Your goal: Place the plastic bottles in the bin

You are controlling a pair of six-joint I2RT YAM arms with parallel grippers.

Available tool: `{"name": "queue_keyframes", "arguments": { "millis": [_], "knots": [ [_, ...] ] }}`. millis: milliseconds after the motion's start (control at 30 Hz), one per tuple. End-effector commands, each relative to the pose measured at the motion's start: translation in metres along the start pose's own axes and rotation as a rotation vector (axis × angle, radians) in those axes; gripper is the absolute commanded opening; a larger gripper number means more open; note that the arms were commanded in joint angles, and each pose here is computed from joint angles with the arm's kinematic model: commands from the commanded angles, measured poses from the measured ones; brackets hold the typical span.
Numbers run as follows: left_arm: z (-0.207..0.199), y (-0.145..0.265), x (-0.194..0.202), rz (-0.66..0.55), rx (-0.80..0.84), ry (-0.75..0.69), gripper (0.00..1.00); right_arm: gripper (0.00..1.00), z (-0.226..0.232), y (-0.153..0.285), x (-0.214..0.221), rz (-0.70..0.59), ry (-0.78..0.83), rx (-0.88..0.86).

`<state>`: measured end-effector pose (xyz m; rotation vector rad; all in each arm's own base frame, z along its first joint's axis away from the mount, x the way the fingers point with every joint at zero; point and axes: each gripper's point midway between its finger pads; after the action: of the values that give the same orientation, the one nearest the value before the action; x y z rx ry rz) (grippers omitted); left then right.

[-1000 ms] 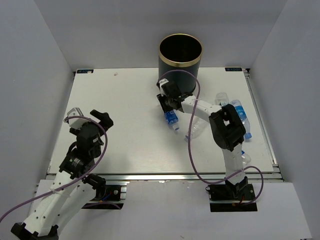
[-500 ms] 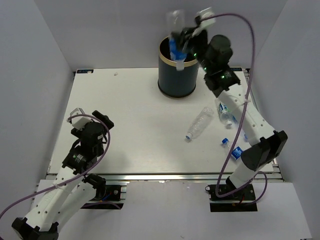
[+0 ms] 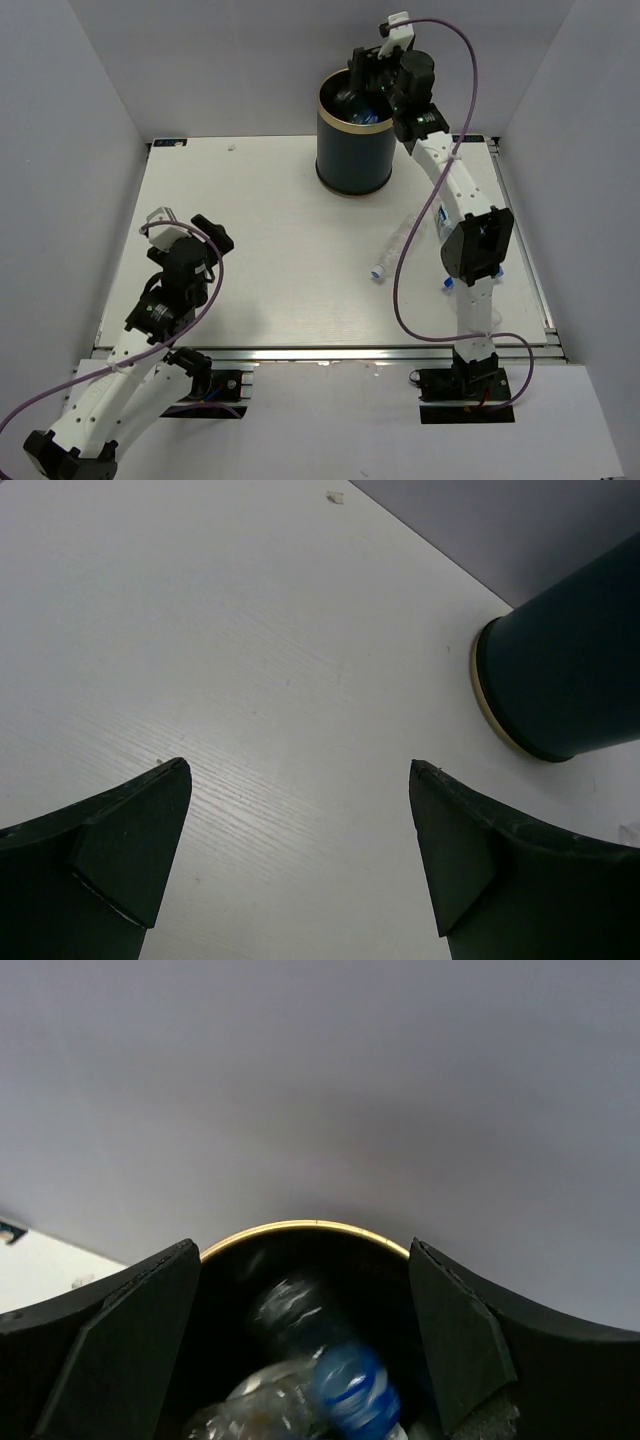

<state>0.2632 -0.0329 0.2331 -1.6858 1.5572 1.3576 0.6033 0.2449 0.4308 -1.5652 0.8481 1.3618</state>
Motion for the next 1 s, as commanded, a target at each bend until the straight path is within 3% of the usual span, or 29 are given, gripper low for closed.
{"name": "queue_keyframes", "arguments": {
  "millis": [0, 133, 200, 233, 267, 333, 367, 400, 433, 500, 733, 967],
  "knots": [
    [-0.025, 0.002, -0.013, 0.005, 0.085, -0.013, 0.98, 0.89, 0.006, 0.04, -0.102, -0.17, 0.054, -0.032],
    [-0.025, 0.0, -0.01, 0.024, 0.07, -0.017, 0.98, 0.89, 0.014, 0.075, -0.098, -0.072, 0.058, -0.084],
    [-0.024, -0.002, -0.006, 0.039, 0.06, -0.02, 0.98, 0.89, 0.019, 0.099, -0.061, 0.091, 0.088, -0.121],
    [-0.024, -0.003, -0.003, 0.049, 0.058, -0.025, 0.98, 0.89, 0.019, 0.132, -0.064, 0.152, 0.085, -0.125],
    [-0.021, -0.003, 0.002, 0.063, 0.049, -0.023, 0.98, 0.89, 0.017, 0.152, 0.002, 0.31, 0.057, -0.103],
    [-0.02, -0.005, 0.008, 0.068, 0.049, -0.016, 0.98, 0.89, 0.007, 0.204, -0.001, 0.288, -0.025, -0.008],
    [-0.02, -0.005, 0.009, 0.066, 0.052, 0.0, 0.98, 0.89, 0.003, 0.222, 0.019, 0.308, -0.067, 0.038],
    [-0.016, -0.007, 0.018, 0.077, 0.047, -0.005, 0.98, 0.89, 0.001, 0.253, 0.086, 0.422, -0.119, 0.088],
    [-0.018, -0.007, 0.021, 0.085, 0.06, 0.002, 0.98, 0.89, 0.0, 0.275, 0.075, 0.365, -0.239, 0.145],
    [-0.021, -0.007, 0.026, 0.098, 0.085, 0.005, 0.98, 0.89, -0.005, 0.308, 0.115, 0.415, -0.33, 0.234],
    [-0.028, -0.003, 0.036, 0.149, 0.126, -0.003, 0.98, 0.89, -0.007, 0.356, 0.21, 0.685, -0.448, 0.404],
    [-0.024, 0.0, 0.038, 0.152, 0.128, 0.026, 0.98, 0.89, -0.009, 0.339, 0.256, 0.725, -0.51, 0.467]
  ]
}}
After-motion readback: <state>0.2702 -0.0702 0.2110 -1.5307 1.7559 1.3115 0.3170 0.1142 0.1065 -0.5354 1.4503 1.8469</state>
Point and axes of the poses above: each gripper's point midway between its finger pads, its own y axis back along the fingers, its own z axis along the line the jaws close on, x = y × z, and after that the axes turned 2 degrees about -y, right-handed
